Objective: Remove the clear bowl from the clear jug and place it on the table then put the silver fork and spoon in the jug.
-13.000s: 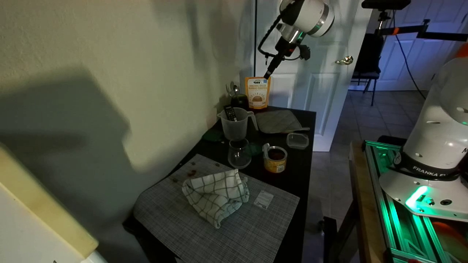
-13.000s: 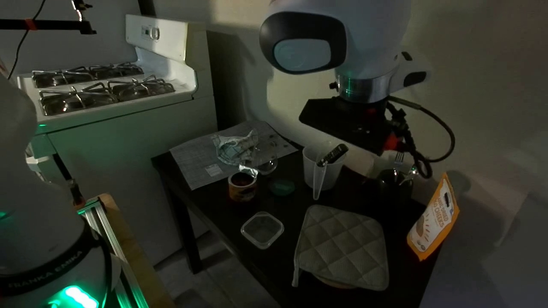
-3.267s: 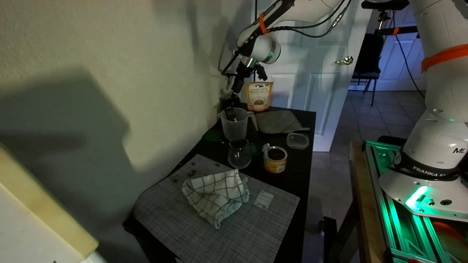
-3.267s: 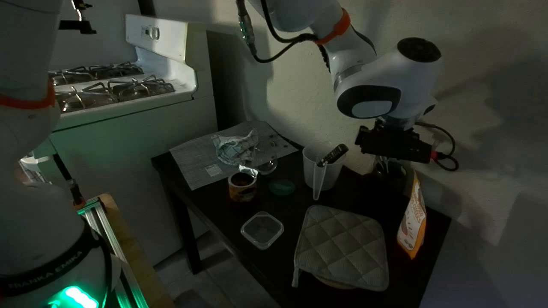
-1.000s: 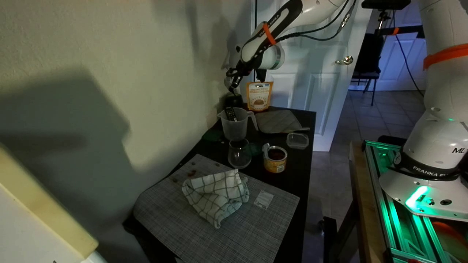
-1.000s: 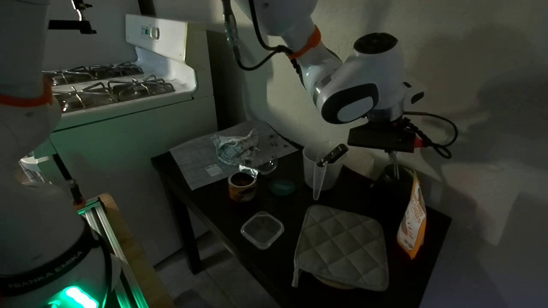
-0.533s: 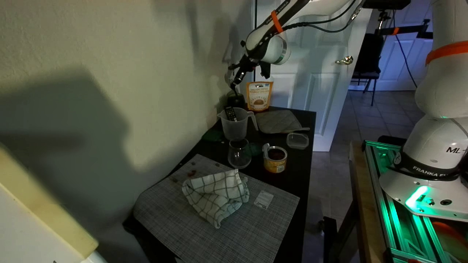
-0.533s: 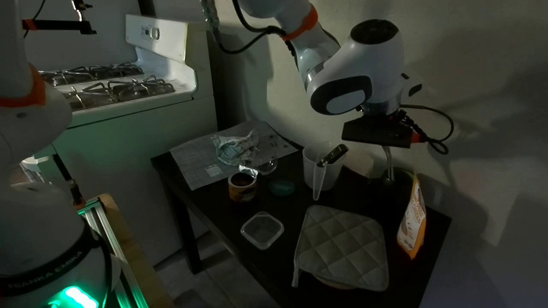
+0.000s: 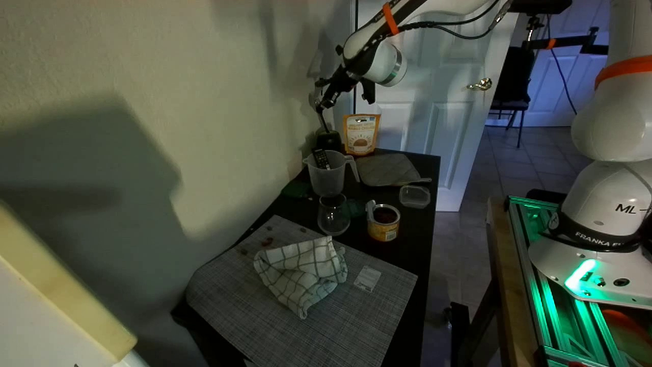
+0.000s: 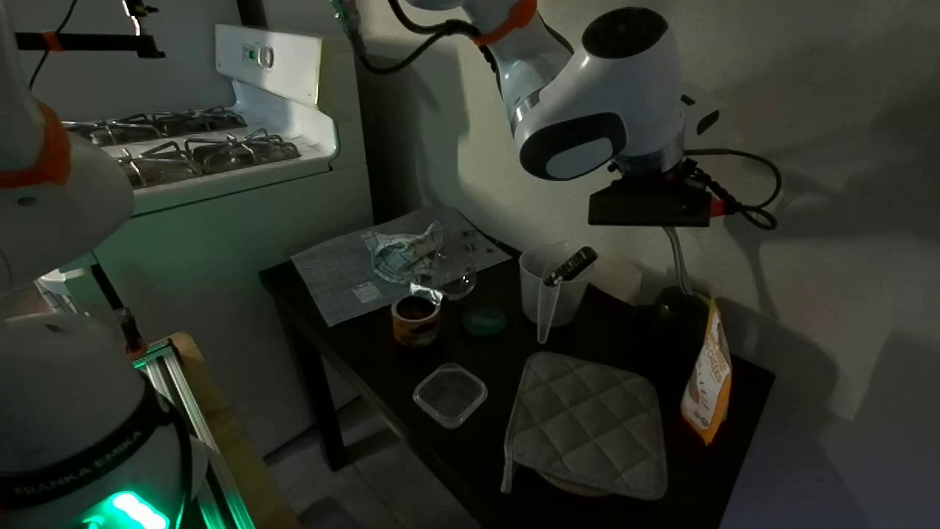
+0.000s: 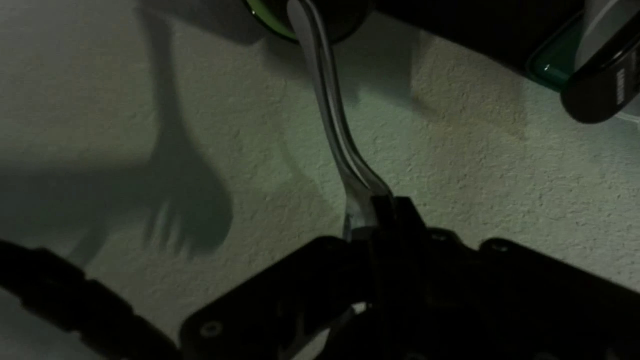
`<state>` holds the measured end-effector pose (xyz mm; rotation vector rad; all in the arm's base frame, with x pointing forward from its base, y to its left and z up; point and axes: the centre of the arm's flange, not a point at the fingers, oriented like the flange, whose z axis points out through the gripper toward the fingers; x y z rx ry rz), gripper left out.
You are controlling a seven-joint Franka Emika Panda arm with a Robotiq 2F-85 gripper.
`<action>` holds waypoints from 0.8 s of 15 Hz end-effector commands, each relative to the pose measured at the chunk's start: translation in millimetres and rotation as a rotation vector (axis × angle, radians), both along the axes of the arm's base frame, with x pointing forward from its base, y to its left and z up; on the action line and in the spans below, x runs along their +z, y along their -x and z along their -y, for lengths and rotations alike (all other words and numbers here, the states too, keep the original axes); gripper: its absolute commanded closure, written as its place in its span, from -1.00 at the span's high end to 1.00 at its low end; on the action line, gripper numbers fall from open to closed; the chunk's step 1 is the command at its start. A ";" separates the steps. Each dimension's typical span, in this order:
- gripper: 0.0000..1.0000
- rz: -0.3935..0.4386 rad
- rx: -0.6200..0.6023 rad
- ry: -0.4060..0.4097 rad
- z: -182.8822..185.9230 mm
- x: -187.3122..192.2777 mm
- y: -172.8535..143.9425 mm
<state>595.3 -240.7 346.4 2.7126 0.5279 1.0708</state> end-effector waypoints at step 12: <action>-0.97 -0.010 0.128 0.167 -88.4 52.1 88.4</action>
